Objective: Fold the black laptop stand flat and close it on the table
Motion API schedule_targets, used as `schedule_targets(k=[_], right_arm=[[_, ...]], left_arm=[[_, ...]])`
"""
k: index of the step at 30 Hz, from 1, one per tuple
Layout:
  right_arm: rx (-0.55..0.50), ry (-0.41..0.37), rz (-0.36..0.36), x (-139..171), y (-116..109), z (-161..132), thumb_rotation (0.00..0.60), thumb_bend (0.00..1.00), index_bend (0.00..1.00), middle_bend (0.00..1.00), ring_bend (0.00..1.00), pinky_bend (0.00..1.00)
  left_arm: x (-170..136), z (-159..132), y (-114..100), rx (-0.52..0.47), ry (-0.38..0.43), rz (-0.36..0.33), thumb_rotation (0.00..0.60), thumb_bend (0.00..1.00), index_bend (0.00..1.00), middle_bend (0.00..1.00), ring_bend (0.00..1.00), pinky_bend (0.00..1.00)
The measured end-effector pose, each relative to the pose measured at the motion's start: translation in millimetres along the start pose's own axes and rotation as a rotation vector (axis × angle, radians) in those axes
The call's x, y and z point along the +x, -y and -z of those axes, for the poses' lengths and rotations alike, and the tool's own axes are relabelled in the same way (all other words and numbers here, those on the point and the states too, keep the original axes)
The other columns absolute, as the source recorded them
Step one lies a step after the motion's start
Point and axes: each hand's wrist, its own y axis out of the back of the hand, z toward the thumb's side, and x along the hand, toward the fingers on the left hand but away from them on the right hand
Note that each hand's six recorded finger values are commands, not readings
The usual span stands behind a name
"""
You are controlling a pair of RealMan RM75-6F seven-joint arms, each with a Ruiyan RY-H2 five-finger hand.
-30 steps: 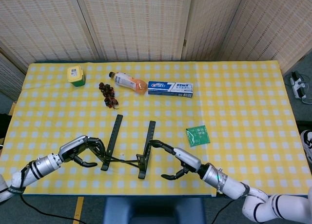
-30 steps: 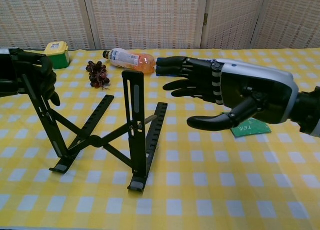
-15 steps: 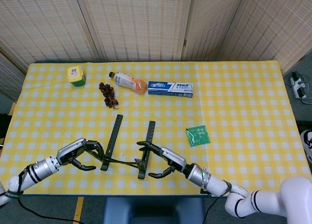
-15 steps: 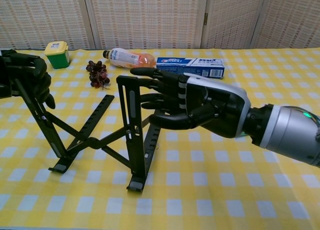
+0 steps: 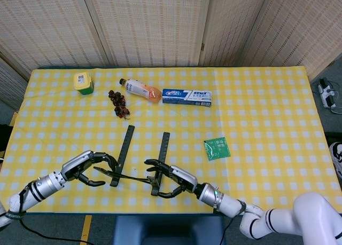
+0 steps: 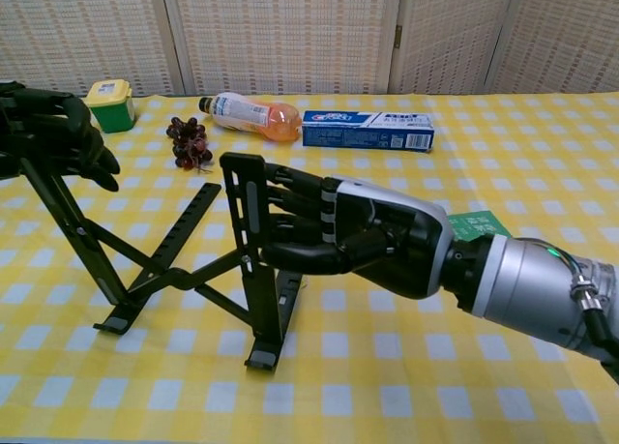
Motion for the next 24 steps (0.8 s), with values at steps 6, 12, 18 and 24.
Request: schedule_targets(k=[6, 12, 18, 24], right_arm=[[-0.050, 0.010, -0.009, -2, 6, 7, 0.600, 0.33, 0.05, 0.07, 0.11, 0.00], [-0.140, 0.030, -0.009, -1, 10, 14, 0.600, 0.33, 0.06, 0.07, 0.11, 0.00], [-0.259, 0.061, 0.003, 0, 12, 23, 0.600, 0.33, 0.07, 0.07, 0.11, 0.00], [-0.335, 0.095, 0.014, 1, 14, 33, 0.600, 0.33, 0.07, 0.07, 0.11, 0.00]], left_arm=[[-1, -3, -2, 0.017, 0.017, -0.025, 0.600, 0.25, 0.44, 0.37, 0.16, 0.20], [-3, -4, -4, 0.034, 0.029, -0.053, 0.600, 0.25, 0.43, 0.28, 0.08, 0.14], [-4, -3, -5, 0.029, 0.029, -0.057, 0.600, 0.25, 0.43, 0.27, 0.06, 0.12], [-4, -2, -6, 0.031, 0.023, -0.058, 0.600, 0.25, 0.42, 0.26, 0.06, 0.11]])
